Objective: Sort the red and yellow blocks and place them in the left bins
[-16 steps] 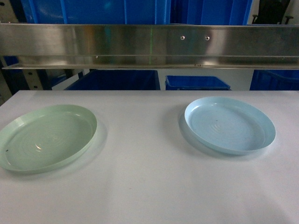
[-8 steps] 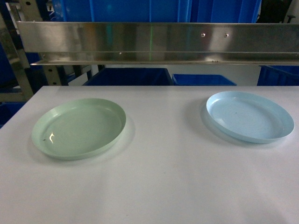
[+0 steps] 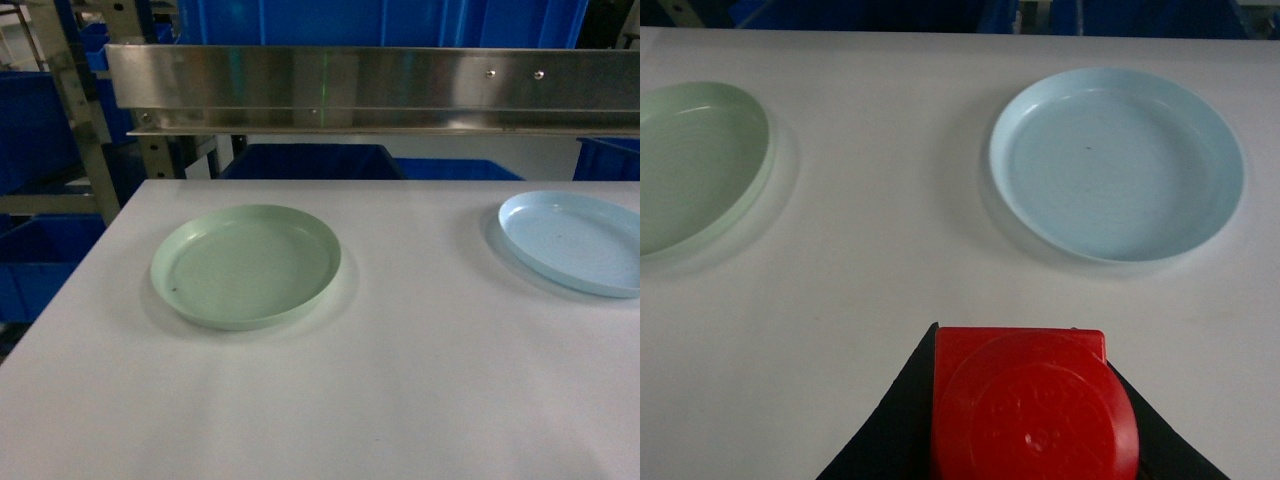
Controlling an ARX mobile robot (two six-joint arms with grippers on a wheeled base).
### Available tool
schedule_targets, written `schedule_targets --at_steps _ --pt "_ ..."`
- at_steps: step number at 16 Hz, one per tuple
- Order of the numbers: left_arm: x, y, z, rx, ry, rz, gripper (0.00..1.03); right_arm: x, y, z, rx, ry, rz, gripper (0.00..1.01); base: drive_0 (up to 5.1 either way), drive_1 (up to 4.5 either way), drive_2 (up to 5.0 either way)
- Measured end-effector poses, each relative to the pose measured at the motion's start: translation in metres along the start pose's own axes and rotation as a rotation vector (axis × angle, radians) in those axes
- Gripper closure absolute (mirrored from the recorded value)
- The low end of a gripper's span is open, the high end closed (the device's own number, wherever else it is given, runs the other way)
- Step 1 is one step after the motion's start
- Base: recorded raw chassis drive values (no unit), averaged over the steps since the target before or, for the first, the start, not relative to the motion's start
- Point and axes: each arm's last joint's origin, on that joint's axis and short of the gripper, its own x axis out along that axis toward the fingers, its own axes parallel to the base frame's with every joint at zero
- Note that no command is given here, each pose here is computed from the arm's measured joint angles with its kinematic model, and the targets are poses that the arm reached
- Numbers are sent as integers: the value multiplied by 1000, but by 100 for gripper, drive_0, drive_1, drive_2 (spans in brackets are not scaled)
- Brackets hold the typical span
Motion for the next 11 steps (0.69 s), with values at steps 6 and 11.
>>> schedule_targets --at_steps 6,11 --pt "0 0 0 0 2 0 76 0 0 0 0 1 1 74 -462 118 358" --pt "1 0 0 0 3 -3 76 1 0 0 1 4 0 74 -493 253 253"
